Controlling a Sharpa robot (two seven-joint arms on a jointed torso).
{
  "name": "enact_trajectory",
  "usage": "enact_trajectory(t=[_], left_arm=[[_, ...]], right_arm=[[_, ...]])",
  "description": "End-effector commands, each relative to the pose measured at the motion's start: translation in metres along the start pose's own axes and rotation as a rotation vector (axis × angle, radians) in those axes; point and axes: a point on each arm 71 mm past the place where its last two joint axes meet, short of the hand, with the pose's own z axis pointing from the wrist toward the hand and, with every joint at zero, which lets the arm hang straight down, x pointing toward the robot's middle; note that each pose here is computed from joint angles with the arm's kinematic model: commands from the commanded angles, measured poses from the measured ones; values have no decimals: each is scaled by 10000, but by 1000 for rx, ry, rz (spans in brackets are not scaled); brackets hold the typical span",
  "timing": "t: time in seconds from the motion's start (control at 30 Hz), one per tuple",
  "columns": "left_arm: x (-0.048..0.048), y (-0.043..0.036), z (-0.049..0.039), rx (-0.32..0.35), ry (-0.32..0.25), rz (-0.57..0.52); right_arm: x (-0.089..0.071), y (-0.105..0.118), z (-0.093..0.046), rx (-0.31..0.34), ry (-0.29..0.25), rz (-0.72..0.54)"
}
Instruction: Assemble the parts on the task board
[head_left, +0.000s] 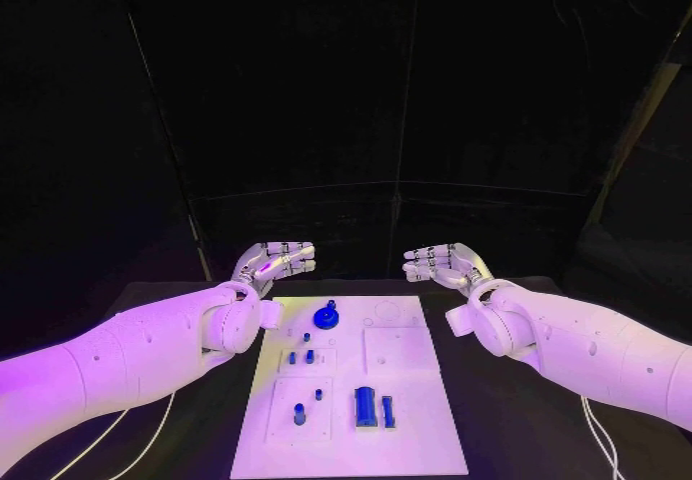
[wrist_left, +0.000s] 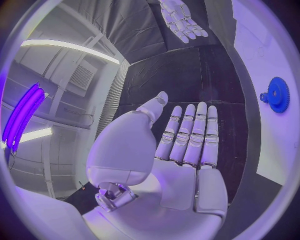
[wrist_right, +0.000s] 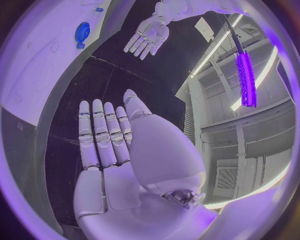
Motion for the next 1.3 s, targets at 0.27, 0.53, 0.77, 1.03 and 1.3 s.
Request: enact_trajectory(t=[0.27, 0.53, 0.77, 1.03, 1.3], left_arm=[[93, 38, -161, 1, -38, 12], [278, 39, -508, 14, -119, 41], [393, -23, -758, 32, -174, 63], [425, -49, -834, 38, -190, 70], [425, -49, -834, 38, -190, 70]], right_arm=[[109, 56, -132, -12, -56, 57], [329, 175, -438, -1, -162, 163], [465, 261, -672, 29, -226, 219], [502, 287, -742, 40, -243, 232], [502, 287, -742, 40, -243, 232]])
